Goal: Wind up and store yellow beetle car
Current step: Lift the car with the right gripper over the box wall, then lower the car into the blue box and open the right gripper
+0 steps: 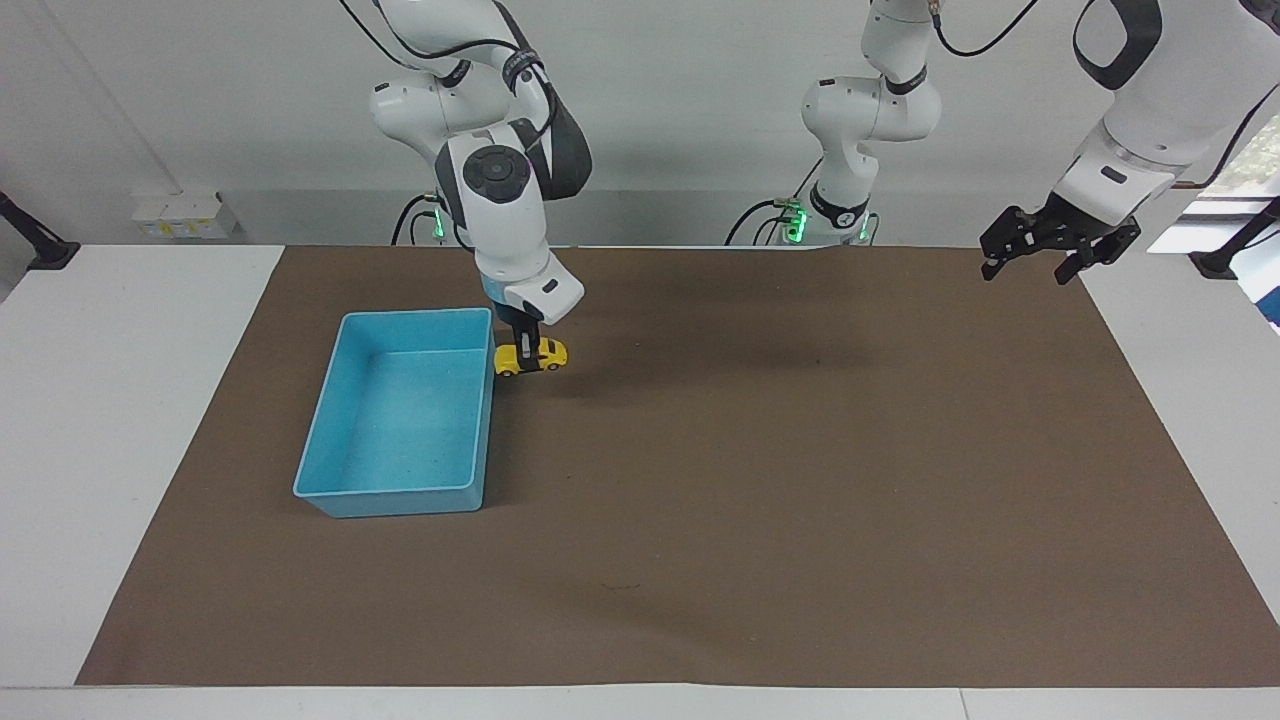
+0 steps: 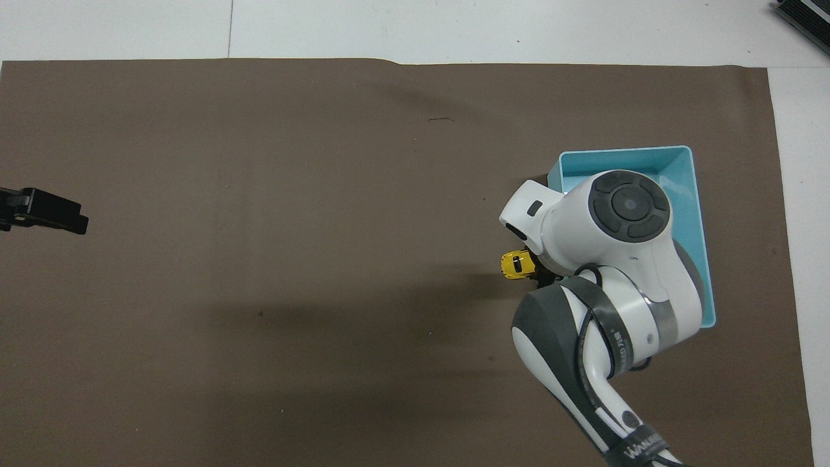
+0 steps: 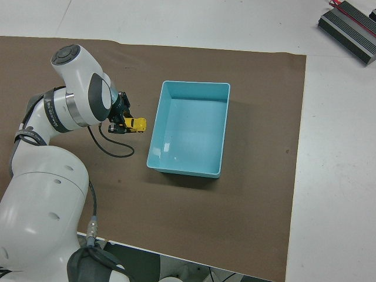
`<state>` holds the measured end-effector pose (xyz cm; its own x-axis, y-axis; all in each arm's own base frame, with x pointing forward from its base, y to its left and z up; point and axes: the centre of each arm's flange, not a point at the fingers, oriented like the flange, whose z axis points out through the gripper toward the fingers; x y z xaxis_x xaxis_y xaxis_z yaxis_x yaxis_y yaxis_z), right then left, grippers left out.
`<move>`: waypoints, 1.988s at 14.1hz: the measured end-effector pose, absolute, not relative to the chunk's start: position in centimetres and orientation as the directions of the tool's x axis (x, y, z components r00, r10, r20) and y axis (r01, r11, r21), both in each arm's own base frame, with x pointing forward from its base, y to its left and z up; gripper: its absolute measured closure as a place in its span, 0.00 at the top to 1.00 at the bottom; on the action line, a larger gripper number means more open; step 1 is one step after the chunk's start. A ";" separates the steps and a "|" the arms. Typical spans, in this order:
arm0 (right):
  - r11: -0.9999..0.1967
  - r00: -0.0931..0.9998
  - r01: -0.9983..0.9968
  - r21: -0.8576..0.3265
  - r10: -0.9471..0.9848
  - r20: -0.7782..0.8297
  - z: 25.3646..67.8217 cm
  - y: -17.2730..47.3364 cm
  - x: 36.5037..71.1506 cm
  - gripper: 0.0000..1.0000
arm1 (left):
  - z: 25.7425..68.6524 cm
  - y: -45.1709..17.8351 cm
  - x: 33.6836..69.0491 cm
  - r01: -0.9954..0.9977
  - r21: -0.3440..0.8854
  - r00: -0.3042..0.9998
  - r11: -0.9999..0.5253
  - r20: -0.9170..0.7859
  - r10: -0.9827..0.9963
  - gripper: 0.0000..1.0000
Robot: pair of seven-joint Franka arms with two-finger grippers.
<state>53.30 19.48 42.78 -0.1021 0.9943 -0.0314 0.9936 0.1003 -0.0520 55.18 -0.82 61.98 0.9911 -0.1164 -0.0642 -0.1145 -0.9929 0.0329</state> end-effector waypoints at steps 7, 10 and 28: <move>0.101 -0.103 0.992 -0.069 0.994 -0.025 43.4 10.0 55.7 0.46 | 62.0 -0.8 55.2 -0.114 0.033 0.991 -0.993 -0.064 -0.116 1.00; 0.086 -0.088 0.993 -0.080 0.996 -0.022 43.1 6.8 56.1 0.46 | 62.0 -0.8 55.2 -0.114 0.033 0.991 -0.993 -0.064 -0.116 1.00; 0.018 -0.019 0.999 -0.033 0.999 -0.044 35.1 1.1 54.8 0.46 | 62.0 -0.8 55.2 -0.114 0.033 0.991 -0.993 -0.064 -0.116 1.00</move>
